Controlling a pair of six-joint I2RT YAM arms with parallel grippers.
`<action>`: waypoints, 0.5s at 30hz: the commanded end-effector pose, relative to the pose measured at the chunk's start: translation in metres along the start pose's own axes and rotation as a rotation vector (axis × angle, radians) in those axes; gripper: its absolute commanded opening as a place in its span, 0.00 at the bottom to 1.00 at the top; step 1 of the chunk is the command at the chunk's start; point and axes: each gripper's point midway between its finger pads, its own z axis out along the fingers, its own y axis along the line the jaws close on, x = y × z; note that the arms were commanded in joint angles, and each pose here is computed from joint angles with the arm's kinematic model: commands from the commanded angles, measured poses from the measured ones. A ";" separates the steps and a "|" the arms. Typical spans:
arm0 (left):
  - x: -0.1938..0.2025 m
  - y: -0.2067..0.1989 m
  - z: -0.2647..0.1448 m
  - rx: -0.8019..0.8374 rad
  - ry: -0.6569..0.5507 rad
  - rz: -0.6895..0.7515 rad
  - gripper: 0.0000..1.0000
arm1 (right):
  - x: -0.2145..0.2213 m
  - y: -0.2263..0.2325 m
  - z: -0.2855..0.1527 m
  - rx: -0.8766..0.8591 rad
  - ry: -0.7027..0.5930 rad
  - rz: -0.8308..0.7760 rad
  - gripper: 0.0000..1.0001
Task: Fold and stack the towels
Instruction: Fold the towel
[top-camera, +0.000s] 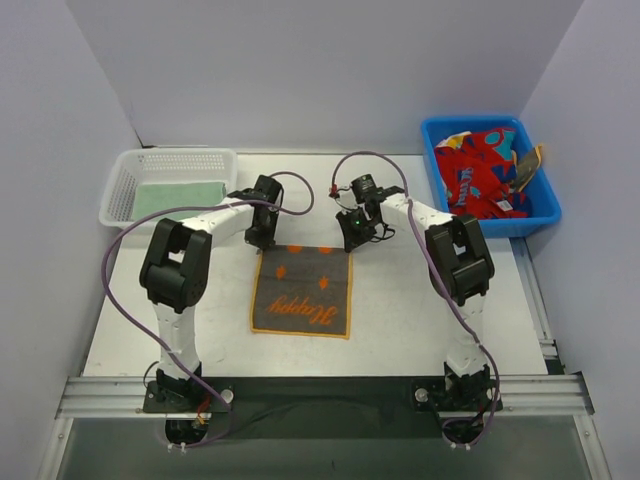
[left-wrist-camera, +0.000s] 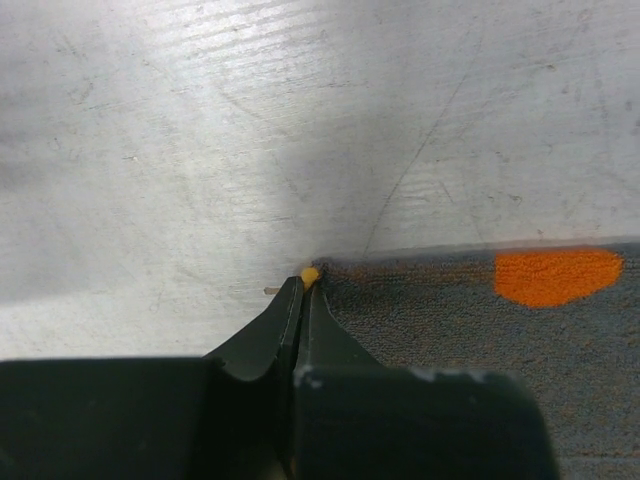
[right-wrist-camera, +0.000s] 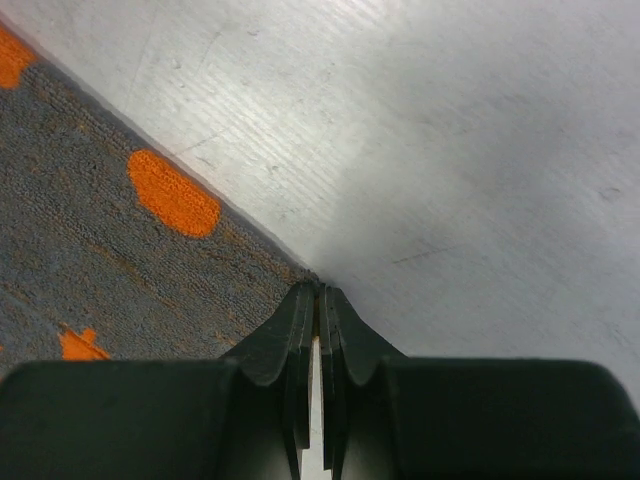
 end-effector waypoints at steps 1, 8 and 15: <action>-0.006 -0.005 -0.015 0.066 -0.021 -0.005 0.00 | -0.013 -0.025 -0.037 0.107 -0.031 0.009 0.00; -0.056 -0.012 -0.046 0.167 -0.243 -0.072 0.00 | -0.045 -0.045 -0.060 0.171 -0.119 0.010 0.00; -0.072 -0.010 -0.054 0.193 -0.356 -0.091 0.00 | -0.051 -0.052 -0.068 0.206 -0.143 0.001 0.00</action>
